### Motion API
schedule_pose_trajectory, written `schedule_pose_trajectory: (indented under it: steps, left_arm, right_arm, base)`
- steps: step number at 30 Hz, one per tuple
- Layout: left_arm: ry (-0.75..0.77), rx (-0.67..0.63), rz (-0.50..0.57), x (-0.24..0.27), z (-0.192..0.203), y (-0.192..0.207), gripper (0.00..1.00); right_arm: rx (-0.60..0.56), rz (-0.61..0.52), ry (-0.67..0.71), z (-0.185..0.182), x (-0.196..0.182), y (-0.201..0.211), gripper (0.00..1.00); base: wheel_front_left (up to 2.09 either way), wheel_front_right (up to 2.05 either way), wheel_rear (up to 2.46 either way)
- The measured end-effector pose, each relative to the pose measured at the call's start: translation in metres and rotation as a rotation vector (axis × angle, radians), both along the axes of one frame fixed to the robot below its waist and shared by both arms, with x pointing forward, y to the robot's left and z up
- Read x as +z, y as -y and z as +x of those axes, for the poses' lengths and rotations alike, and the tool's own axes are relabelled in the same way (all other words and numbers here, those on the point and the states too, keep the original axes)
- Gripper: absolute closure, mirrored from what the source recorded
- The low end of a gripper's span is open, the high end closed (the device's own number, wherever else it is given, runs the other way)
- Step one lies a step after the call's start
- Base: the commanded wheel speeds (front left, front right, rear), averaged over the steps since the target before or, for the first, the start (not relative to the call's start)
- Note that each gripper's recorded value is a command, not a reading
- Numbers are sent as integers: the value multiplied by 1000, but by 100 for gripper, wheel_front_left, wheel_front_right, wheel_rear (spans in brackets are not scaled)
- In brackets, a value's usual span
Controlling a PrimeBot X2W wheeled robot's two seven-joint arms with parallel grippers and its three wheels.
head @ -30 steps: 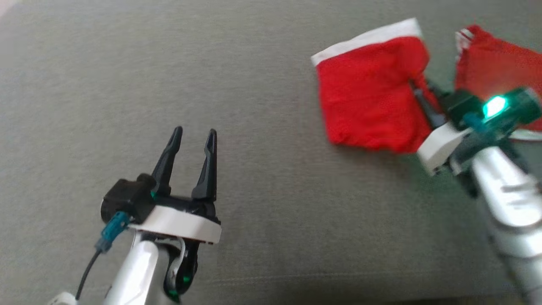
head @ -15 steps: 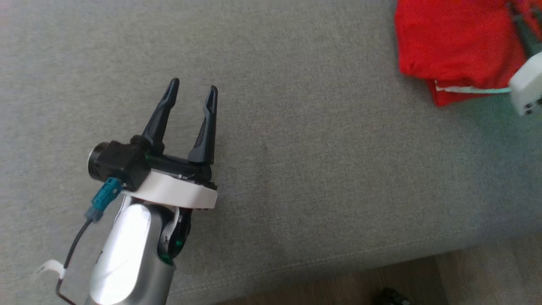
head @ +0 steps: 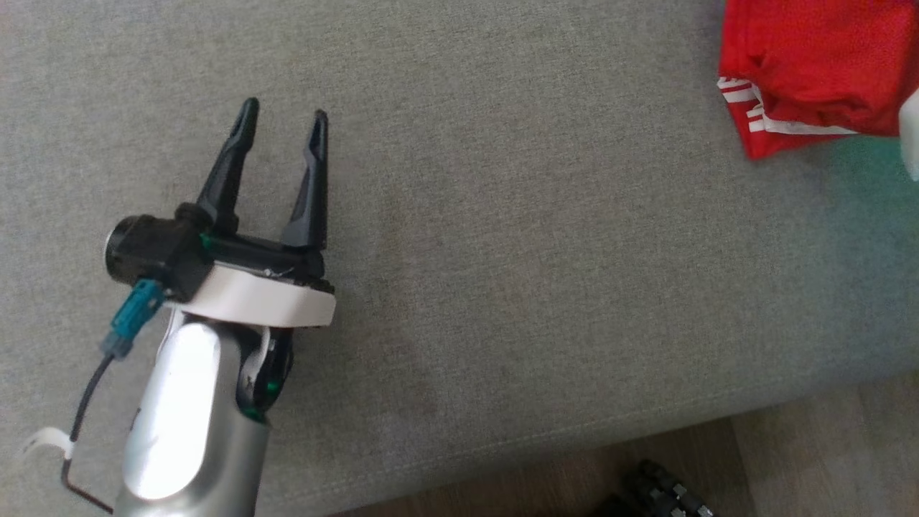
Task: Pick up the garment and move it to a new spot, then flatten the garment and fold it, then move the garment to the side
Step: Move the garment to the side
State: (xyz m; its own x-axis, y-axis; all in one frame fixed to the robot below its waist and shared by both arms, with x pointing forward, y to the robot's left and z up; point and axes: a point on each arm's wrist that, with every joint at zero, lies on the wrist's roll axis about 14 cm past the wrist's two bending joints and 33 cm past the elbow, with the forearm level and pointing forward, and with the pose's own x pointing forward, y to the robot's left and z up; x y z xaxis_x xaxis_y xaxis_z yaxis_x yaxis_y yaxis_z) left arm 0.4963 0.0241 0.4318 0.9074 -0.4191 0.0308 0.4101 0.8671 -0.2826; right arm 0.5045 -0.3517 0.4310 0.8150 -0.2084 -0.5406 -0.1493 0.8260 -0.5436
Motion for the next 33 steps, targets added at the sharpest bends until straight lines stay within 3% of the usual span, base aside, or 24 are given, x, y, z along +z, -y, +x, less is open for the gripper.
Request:
schedule_pose_trajectory:
  steps: [1, 6, 12, 16, 24, 33]
  left_arm:
    - [1, 4, 1, 0, 1, -2, 0]
    - [21, 9, 4, 11, -1, -4, 0]
    - [69, 33, -10, 41, -8, -11, 0]
    - [91, 69, -13, 59, -21, -21, 0]
    - [104, 168, 26, 79, -62, -54, 0]
    - [68, 274, 67, 74, -119, -88, 0]
  right_arm:
    - [-6, -3, 0, -2, 0, 2, 0]
    - [-33, 11, 26, -6, 9, 2, 0]
    - [-3, 19, 198, 3, 62, -11, 0]
    - [73, 121, 351, 5, 94, -53, 0]
    - [167, 374, 563, -30, 121, -127, 0]
    - [172, 589, 613, -95, 95, -179, 0]
  base:
    - [0, 0, 0]
    - [0, 0, 0]
    - [0, 0, 0]
    - [0, 0, 0]
    - [0, 0, 0]
    - [0, 0, 0]
